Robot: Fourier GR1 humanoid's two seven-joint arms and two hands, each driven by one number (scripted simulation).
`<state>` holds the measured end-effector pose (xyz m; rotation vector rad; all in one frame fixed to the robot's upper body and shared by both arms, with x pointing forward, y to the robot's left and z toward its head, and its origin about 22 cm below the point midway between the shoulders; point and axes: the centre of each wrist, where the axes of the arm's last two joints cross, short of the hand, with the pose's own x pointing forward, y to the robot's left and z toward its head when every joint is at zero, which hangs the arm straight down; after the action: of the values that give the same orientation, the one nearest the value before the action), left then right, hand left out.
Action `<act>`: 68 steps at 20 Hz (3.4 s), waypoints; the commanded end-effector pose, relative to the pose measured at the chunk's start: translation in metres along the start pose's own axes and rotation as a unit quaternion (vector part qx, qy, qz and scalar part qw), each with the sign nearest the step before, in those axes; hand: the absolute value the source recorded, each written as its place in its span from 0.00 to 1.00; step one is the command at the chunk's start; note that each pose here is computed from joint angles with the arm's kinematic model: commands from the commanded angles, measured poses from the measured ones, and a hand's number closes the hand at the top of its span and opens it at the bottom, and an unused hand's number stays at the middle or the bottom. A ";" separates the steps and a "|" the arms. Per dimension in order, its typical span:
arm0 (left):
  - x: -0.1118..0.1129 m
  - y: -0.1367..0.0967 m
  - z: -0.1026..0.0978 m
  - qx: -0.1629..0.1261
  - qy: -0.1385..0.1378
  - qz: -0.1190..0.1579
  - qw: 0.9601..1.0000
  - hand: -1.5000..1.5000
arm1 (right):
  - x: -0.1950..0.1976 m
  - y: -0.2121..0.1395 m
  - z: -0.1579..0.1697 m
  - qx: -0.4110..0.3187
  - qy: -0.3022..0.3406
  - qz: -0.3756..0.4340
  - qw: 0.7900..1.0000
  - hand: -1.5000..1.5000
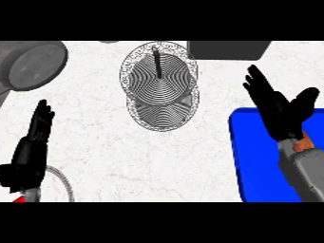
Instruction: Pick the sweet potato from the tray and place it in the tiered basket
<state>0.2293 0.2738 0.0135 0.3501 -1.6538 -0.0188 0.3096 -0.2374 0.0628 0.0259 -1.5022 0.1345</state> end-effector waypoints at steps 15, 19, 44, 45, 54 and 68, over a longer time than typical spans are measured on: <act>-0.055 -0.020 0.032 -0.021 0.179 0.008 0.984 0.50 | -0.031 -0.218 0.130 -0.493 -0.119 0.021 0.861 0.00; -0.059 -0.033 0.037 -0.040 0.181 0.004 0.983 0.50 | -0.027 -0.200 0.152 -0.418 -0.018 0.079 0.905 0.00; -0.046 -0.035 0.050 -0.054 0.174 0.007 0.983 0.50 | 0.036 -0.088 0.100 -0.275 0.291 0.407 0.821 0.00; -0.062 -0.024 0.025 -0.050 0.167 0.004 0.985 0.50 | 0.025 -0.095 0.088 -0.260 0.311 0.424 0.810 0.00; -0.060 -0.043 0.023 -0.057 0.173 0.007 0.983 0.50 | 0.029 -0.075 0.044 -0.219 0.389 0.438 0.780 0.00; -0.044 -0.045 0.025 -0.053 0.167 0.007 0.984 0.50 | 0.002 -0.077 0.032 -0.160 0.461 0.443 0.752 0.00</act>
<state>0.2112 0.2453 -0.0536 0.2467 -1.3031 -0.0267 0.2758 -0.3170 0.0734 -0.9471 -0.5348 0.5400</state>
